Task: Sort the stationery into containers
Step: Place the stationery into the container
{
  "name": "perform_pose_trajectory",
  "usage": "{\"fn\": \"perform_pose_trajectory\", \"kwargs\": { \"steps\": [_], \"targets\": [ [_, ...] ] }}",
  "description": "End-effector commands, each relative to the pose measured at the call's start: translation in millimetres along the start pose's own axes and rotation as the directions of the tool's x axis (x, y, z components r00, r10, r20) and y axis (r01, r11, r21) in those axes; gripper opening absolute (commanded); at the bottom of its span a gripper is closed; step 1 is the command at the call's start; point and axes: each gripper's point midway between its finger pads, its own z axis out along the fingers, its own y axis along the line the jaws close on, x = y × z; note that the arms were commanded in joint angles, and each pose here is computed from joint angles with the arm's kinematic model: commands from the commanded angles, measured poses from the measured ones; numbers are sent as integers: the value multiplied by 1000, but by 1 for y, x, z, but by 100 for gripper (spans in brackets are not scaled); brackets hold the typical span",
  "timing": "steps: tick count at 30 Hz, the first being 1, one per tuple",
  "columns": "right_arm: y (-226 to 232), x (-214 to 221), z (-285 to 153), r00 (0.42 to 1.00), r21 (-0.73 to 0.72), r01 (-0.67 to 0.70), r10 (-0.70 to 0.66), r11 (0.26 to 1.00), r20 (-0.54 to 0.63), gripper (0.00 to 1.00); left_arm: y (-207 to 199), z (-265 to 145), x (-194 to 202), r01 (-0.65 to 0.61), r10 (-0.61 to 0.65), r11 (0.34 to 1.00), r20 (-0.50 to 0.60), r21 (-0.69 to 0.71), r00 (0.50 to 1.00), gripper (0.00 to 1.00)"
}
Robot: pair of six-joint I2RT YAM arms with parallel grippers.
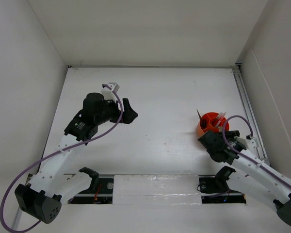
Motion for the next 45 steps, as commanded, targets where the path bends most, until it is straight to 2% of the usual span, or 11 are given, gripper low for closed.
{"fn": "perform_pose_trajectory", "kwargs": {
  "steps": [1, 14, 19, 28, 31, 32, 35, 38, 40, 43, 45],
  "targets": [
    [23, -13, -1, 846, -6, -533, 533, 846, 9, 40, -8, -3, -9, -25, 23, 999, 42, 37, 999, 100],
    [37, -16, -8, 850, -15, -526, 525, 850, -31, 55, -5, -1, -8, -31, 30, 999, 37, 24, 999, 100],
    [48, -36, -17, 841, -40, -540, 538, 841, -51, 72, -1, -1, -10, -30, 30, 1000, 45, 2, 999, 100],
    [63, -83, -30, 806, -111, -591, 589, 799, -52, 78, 6, -3, -12, -18, 20, 999, 61, -44, 998, 100],
    [79, -103, -42, 880, -168, -474, 470, 864, -67, 90, 21, -10, -23, 15, 2, 990, 121, -143, 993, 100],
    [80, -108, -44, 976, -210, -218, 218, 953, -22, 98, 23, -18, -34, 40, -9, 984, 175, -172, 985, 100],
    [135, -126, -75, 995, -402, -80, 45, 912, -94, 100, 51, -49, -59, 137, -20, 924, 312, -357, 950, 100],
    [153, -132, -94, 965, -478, 172, -244, 861, -92, 100, 71, -90, -83, 263, -16, 834, 455, -485, 891, 100],
    [148, -119, -95, 873, -489, 395, -484, 777, -64, 100, 70, -124, -96, 330, -16, 801, 533, -499, 846, 100],
    [145, -121, -108, 768, -565, 505, -639, 653, -52, 100, 67, -177, -110, 396, 10, 769, 628, -502, 778, 100],
    [130, -131, -112, 758, -578, 503, -649, 643, -62, 100, 66, -201, -113, 417, 30, 759, 666, -500, 745, 100]
  ]
}}
